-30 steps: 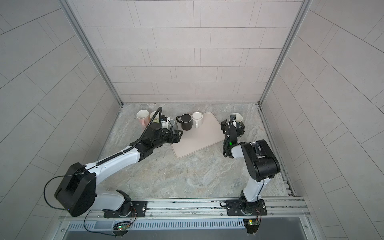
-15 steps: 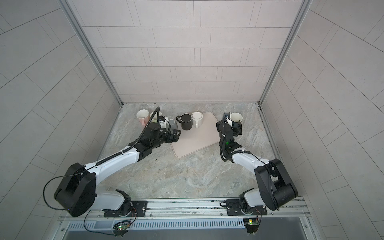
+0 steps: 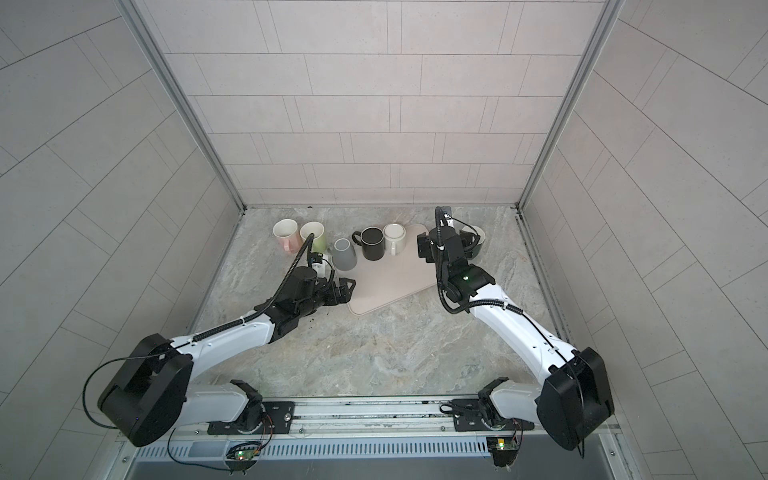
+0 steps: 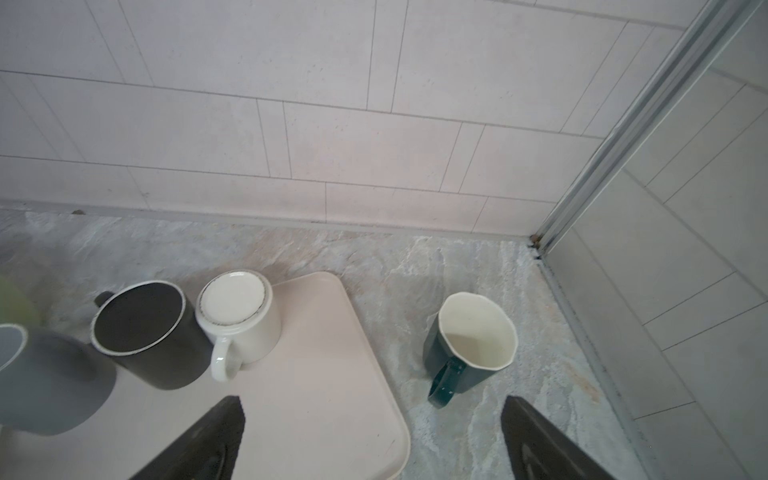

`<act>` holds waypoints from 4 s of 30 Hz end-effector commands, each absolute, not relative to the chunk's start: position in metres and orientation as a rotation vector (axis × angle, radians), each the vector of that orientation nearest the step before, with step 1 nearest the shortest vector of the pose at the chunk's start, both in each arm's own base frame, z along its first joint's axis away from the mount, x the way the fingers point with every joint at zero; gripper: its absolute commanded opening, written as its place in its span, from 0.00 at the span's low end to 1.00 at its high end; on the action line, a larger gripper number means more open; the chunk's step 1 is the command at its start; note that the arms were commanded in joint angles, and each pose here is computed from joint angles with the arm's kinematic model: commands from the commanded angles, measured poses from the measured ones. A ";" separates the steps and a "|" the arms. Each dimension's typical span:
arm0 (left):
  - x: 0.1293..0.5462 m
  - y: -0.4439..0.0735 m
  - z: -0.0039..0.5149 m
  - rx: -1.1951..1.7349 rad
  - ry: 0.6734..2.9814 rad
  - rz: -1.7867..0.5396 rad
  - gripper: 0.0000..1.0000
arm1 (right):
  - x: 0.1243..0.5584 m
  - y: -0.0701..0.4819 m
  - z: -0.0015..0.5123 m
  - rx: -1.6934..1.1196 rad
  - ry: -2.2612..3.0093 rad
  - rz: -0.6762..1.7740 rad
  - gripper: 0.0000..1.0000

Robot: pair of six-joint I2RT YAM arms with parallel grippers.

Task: Turn the mug right side up
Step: 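Move the right gripper over the upside-down white mug on the tray, then lower the right gripper onto the white mug's base and close it, then lift the white mug with the right gripper while the left gripper grasps its handle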

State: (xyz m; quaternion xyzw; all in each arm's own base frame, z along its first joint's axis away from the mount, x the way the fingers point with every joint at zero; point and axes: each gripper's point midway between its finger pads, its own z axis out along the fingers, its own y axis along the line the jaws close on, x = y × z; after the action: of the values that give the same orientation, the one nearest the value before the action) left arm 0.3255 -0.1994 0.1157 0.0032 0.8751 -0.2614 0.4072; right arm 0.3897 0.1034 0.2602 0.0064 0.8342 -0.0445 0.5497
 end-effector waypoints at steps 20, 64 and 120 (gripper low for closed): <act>0.324 -0.194 0.116 0.077 2.117 -0.634 1.00 | 0.458 0.203 0.139 -0.085 2.375 0.017 0.68; 0.321 -0.200 0.119 0.058 2.117 -0.699 1.00 | 0.521 0.205 0.072 0.032 2.549 -0.055 0.34; 0.325 -0.237 0.093 0.193 2.238 -0.868 1.00 | 0.410 0.226 0.148 -0.051 2.319 0.752 0.00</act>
State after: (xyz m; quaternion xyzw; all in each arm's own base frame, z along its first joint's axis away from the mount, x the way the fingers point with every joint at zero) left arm 0.3170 -0.2302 0.0787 0.0642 0.8795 -0.3187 0.3477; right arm 0.3897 0.2077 0.0949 -0.0055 0.9381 0.2231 0.2650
